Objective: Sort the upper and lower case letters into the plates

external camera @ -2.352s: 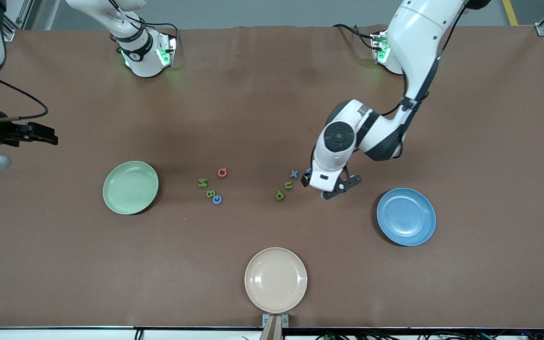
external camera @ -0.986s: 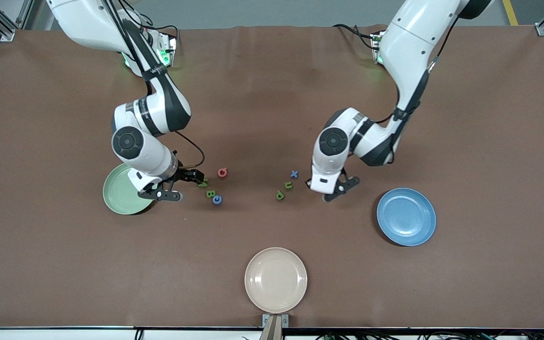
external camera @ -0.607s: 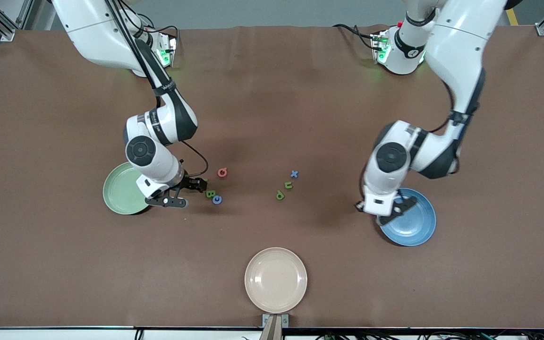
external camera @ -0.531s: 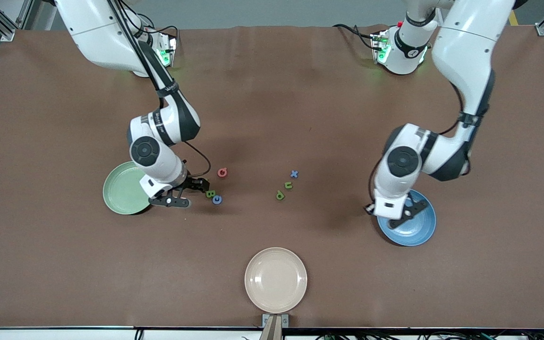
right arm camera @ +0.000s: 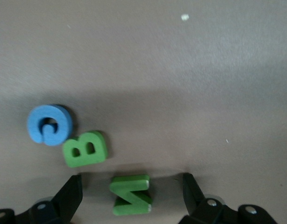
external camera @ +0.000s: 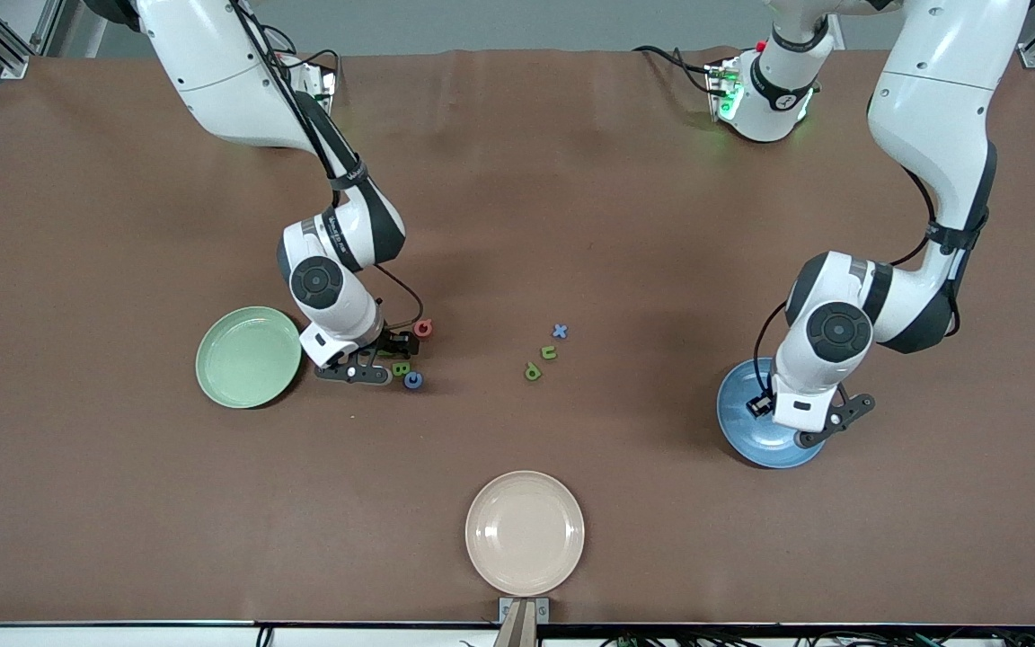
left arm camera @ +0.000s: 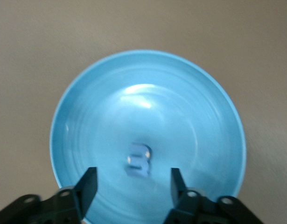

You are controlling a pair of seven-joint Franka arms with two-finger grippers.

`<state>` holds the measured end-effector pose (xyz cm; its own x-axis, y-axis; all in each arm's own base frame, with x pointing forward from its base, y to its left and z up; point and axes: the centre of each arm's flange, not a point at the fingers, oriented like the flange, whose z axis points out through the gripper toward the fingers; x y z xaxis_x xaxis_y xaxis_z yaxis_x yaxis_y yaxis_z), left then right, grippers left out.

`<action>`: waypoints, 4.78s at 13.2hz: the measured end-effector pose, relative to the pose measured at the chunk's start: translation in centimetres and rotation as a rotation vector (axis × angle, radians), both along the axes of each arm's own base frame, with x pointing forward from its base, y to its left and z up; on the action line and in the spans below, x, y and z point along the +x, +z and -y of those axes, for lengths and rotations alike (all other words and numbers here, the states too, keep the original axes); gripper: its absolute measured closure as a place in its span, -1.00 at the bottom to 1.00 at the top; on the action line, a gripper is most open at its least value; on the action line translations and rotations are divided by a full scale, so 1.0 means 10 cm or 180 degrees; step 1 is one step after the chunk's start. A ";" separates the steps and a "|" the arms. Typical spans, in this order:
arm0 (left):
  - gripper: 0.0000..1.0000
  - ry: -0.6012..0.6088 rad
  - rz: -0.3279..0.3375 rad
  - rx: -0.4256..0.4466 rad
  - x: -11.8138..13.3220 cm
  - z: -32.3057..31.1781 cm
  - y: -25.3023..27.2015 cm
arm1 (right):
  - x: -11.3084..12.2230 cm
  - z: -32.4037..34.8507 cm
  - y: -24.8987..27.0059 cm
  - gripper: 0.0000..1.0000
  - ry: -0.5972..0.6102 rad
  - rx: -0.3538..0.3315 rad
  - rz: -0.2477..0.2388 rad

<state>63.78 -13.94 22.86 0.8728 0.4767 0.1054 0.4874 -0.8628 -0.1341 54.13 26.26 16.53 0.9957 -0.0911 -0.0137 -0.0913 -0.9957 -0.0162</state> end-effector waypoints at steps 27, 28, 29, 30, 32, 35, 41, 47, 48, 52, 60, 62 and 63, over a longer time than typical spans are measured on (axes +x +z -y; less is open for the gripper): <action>-0.43 0.1841 -0.0007 -0.0346 -1.49 3.21 -0.60 | 0.04 2.46 0.27 0.30 0.0546 0.0071 -0.0465; -0.42 0.1847 -0.0001 -0.0356 -1.48 3.22 -0.59 | 0.04 2.46 0.27 0.17 0.0546 0.0072 -0.0466; -0.42 0.1852 0.0006 -0.0370 -1.47 3.23 -0.58 | 0.04 2.46 0.27 -0.05 0.0547 0.0073 -0.0471; -0.28 0.1855 0.0014 -0.0383 -1.46 3.24 -0.56 | 0.05 2.45 0.29 -0.27 0.0551 0.0076 -0.0470; -0.15 0.1856 0.0022 -0.0409 -1.45 3.25 -0.55 | 0.15 2.35 0.50 -0.67 0.0493 0.0083 -0.0426; 0.19 0.1860 0.0032 -0.0430 -1.43 3.26 -0.54 | 0.36 1.80 1.14 -1.00 0.0218 0.0083 -0.0423; 0.46 0.1773 0.0160 -0.0462 -1.22 3.16 -0.38 | 0.07 0.00 1.37 -1.00 -0.0539 0.0054 -0.0143; 0.46 0.1057 0.0291 -0.0274 -0.24 1.80 0.42 | -0.22 -0.77 0.69 -0.97 -0.0734 0.0095 0.0037; 0.46 0.0952 0.0290 -0.0263 -0.12 1.57 0.48 | -0.22 -0.77 0.59 -0.95 -0.0737 0.0086 0.0041; 0.46 0.0590 0.0177 -0.0184 0.17 0.74 0.47 | -0.31 -0.70 0.32 -0.81 -0.0700 0.0038 0.0071; -0.15 0.0320 -0.0079 -0.0109 0.25 -0.11 0.19 | -0.45 -0.71 0.21 -0.31 -0.0651 -0.0003 0.0036; -0.60 0.0318 -0.0090 -0.0118 0.23 -0.04 0.20 | -0.46 -0.71 0.19 -0.29 -0.0651 0.0004 0.0048; -0.78 0.0342 -0.0081 -0.0131 0.21 0.05 0.21 | -0.46 -0.70 0.18 -0.26 -0.0651 0.0005 0.0052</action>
<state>65.91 -14.41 25.01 0.8185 0.5711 0.0622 0.5743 -0.8108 -0.1131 49.49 33.29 18.28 0.9566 -0.2914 0.0019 -0.2913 -0.9564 -0.0208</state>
